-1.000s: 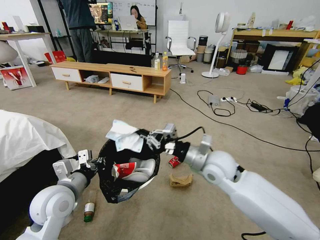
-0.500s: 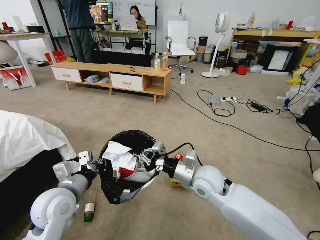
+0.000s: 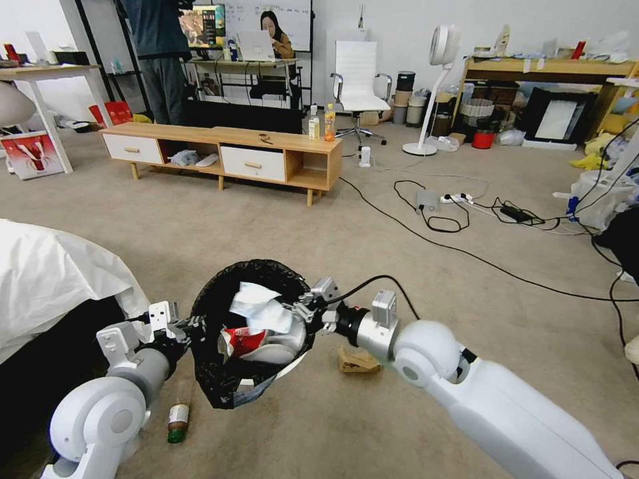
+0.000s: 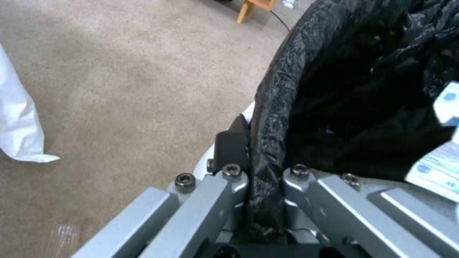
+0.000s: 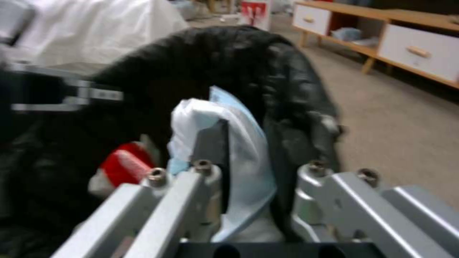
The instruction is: Pick up the trash bin and place the garbage on the floor into it.
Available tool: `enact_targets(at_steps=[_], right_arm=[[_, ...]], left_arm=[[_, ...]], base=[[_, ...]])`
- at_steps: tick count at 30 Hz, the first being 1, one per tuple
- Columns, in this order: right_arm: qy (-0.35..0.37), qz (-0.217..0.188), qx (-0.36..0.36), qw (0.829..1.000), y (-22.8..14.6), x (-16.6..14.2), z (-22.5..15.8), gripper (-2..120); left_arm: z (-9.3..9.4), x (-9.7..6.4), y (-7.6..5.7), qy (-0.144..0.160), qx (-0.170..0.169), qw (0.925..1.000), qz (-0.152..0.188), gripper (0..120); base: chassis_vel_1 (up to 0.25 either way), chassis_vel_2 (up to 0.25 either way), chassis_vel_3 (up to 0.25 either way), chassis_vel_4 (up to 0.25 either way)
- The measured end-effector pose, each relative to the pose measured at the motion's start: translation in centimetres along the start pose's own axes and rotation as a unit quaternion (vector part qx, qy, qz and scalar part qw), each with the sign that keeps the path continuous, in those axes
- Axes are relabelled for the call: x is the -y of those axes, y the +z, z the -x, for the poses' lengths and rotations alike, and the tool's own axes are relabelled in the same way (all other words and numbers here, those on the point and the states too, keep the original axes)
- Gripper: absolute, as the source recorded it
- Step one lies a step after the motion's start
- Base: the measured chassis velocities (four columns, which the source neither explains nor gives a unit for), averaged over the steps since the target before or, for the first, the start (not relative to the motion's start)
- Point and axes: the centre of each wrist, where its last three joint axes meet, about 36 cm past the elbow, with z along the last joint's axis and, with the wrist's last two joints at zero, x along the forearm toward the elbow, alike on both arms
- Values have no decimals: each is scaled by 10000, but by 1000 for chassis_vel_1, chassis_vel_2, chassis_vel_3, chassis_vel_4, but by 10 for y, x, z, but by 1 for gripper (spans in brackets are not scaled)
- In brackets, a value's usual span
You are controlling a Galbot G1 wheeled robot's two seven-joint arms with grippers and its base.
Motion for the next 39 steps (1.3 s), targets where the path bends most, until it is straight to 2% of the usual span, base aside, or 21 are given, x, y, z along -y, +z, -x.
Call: enact_targets(at_steps=[3, 6, 11, 12, 15, 16, 20, 33, 39], right_arm=[[121, 45, -52, 9999, 3, 1, -3, 39], [126, 56, -74, 9999, 5, 1, -5, 45], [209, 124, -106, 9996, 9, -1, -7, 68], [209, 124, -106, 9996, 9, -1, -7, 68], [215, 284, -160, 9992, 11, -2, -7, 83], [215, 284, -160, 9992, 11, -2, -7, 83], [168, 366, -240, 9989, 13, -5, -7, 98], [89, 444, -234, 9987, 8, -7, -6, 100], [101, 451, -1, 9989, -8, -11, -15, 100]], left_arm=[[-3, 2, 0, -3, -23, 10000, 21, 2], [-5, 3, 0, 6, -26, 10000, 28, 2], [-7, 3, -1, 7, -12, 10000, 54, 2], [-7, 3, -1, 7, -12, 10000, 54, 2], [-9, 4, -2, 56, -16, 10000, 37, 2], [-9, 4, -2, 56, -16, 10000, 37, 2], [-8, 5, -1, 71, -27, 10000, 29, 2], [-4, 5, 0, 77, -34, 10000, -16, 2], [-2, 2, 2, 19, -66, 10000, -50, 2]], base=[[0, 0, 0, 0], [0, 0, 0, 0], [0, 0, 0, 0], [0, 0, 0, 0], [0, 0, 0, 0], [0, 0, 0, 0], [0, 0, 0, 0], [0, 0, 0, 0], [0, 0, 0, 0]])
